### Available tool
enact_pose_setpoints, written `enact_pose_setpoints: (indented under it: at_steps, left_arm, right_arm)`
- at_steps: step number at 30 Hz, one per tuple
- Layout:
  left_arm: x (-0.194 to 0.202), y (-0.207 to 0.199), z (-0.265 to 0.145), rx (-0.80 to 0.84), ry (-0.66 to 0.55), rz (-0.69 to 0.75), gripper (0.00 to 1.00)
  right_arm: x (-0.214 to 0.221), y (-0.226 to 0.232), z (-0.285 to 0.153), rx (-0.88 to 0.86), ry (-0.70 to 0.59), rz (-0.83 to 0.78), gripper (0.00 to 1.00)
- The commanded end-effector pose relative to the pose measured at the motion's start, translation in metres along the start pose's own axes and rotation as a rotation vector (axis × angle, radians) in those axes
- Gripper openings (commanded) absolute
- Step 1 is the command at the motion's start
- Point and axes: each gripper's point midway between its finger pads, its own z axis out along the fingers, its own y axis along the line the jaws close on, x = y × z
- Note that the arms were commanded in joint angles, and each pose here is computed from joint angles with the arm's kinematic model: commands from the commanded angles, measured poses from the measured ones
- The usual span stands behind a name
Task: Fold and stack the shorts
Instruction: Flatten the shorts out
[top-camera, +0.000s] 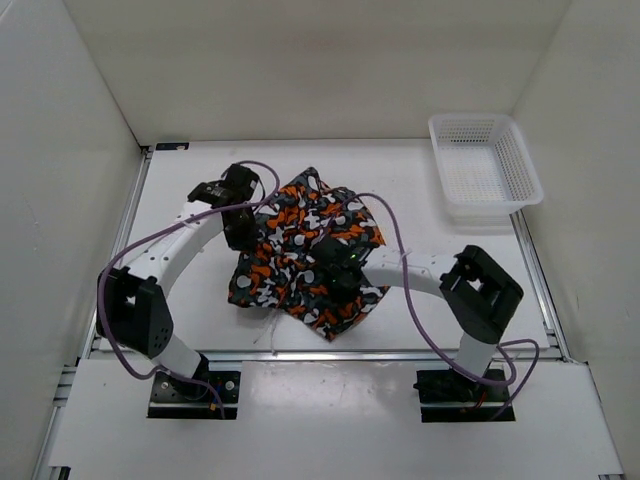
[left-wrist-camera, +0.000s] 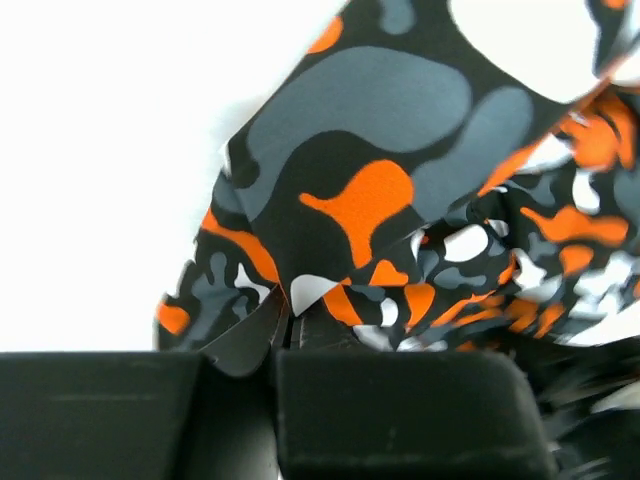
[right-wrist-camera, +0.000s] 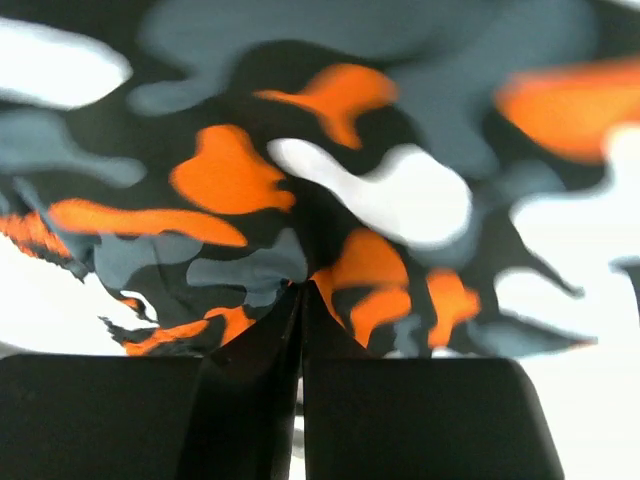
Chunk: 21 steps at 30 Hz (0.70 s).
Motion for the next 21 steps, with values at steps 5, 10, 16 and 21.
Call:
enact_pose_setpoints:
  at_steps: [5,10,16,21]
  left_arm:
    - [-0.02,-0.034,-0.078,0.029,-0.158,0.136,0.1]
    - [0.032,-0.108,-0.08,0.288,-0.007,0.31,0.85]
    - [0.029,-0.091,-0.057,0.081,-0.001,0.363,1.0]
    - [-0.011,-0.065,-0.055,0.055,-0.09,0.236,0.8]
  right_arm:
    - [-0.085,-0.135,-0.073,0.209,-0.27,0.211,0.01]
    - [-0.124,-0.214,-0.107,0.28,-0.348,0.387,0.08]
    - [-0.136,-0.21,-0.154,0.188,-0.437,0.42,0.83]
    - [-0.085,-0.156,-0.142,-0.029,-0.359,0.475,0.57]
